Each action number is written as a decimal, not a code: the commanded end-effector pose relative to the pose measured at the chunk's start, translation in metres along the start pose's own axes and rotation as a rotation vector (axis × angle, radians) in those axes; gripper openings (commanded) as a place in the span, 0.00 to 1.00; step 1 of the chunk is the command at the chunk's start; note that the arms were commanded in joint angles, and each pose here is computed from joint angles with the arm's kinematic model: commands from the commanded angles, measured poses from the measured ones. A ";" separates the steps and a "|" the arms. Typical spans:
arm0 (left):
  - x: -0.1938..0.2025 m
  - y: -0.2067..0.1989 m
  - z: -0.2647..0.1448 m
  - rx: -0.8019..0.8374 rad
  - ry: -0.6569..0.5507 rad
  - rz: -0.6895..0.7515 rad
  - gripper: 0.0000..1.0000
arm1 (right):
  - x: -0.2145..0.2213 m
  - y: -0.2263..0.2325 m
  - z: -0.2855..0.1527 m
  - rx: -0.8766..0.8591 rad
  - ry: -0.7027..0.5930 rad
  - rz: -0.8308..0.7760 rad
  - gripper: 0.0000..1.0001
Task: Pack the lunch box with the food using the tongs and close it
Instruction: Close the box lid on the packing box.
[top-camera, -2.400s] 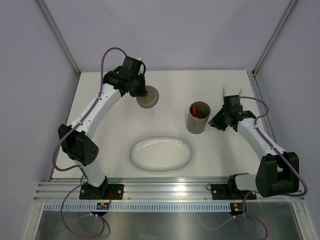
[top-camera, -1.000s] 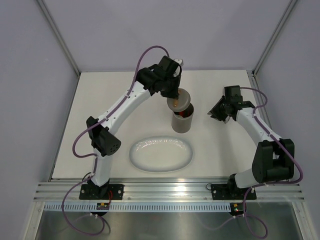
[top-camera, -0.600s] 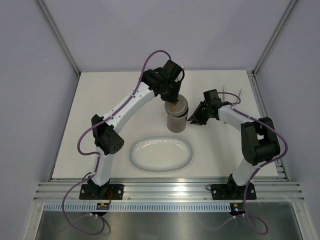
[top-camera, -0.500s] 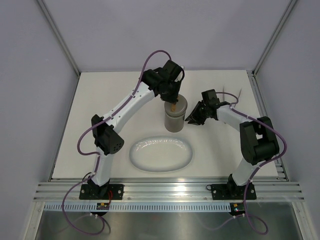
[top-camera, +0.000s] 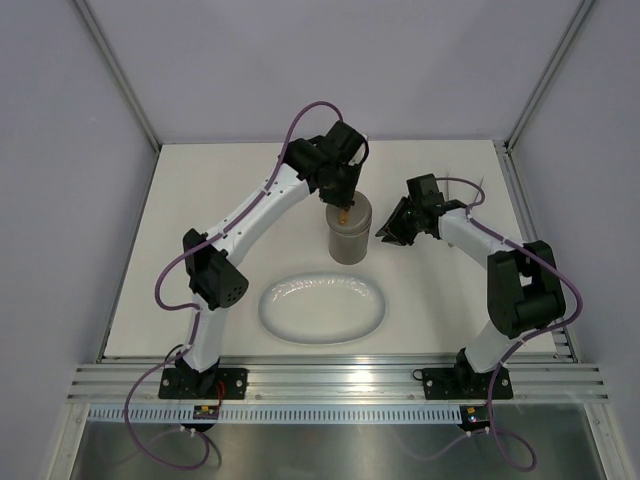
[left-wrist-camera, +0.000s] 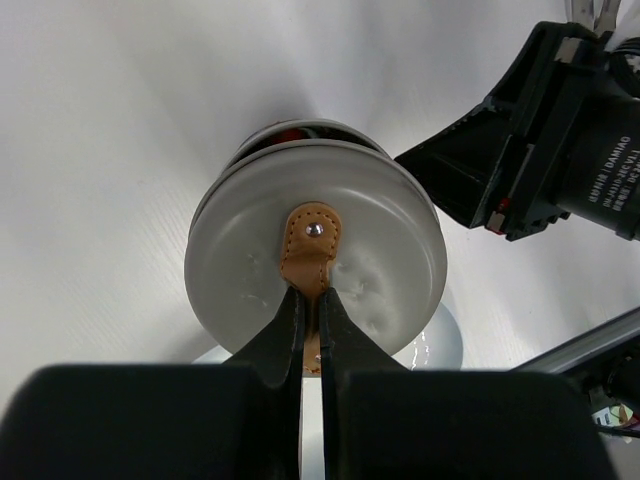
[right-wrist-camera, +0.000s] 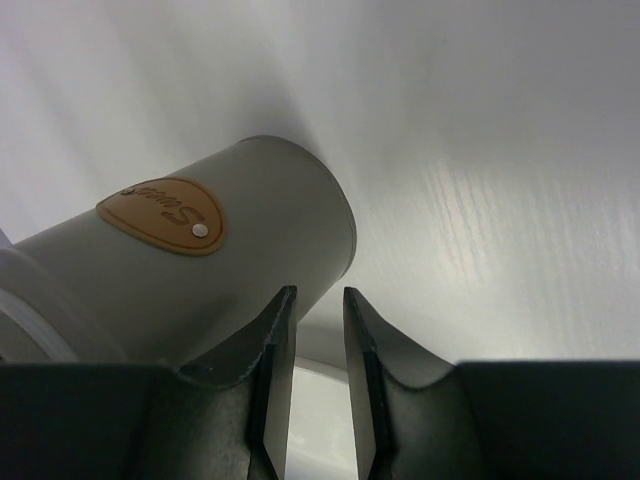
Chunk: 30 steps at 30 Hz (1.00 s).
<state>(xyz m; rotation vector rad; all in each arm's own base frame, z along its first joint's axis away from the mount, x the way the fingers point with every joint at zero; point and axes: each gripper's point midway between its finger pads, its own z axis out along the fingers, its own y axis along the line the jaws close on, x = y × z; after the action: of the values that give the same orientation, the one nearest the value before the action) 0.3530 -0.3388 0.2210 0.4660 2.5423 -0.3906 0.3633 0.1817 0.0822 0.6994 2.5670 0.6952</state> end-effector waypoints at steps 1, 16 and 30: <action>-0.011 -0.005 -0.001 0.016 -0.035 0.012 0.00 | -0.012 0.003 -0.020 0.003 -0.074 -0.027 0.33; -0.010 -0.006 0.026 0.008 -0.018 -0.012 0.00 | -0.004 -0.005 -0.029 0.008 -0.075 -0.030 0.34; -0.006 -0.004 0.037 -0.005 -0.004 -0.019 0.34 | -0.005 0.000 -0.038 -0.014 -0.090 -0.051 0.34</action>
<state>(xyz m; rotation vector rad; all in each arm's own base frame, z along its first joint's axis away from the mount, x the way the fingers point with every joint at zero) 0.3625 -0.3479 0.1914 0.4514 2.5844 -0.3700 0.3480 0.1674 0.1003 0.6701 2.5231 0.6445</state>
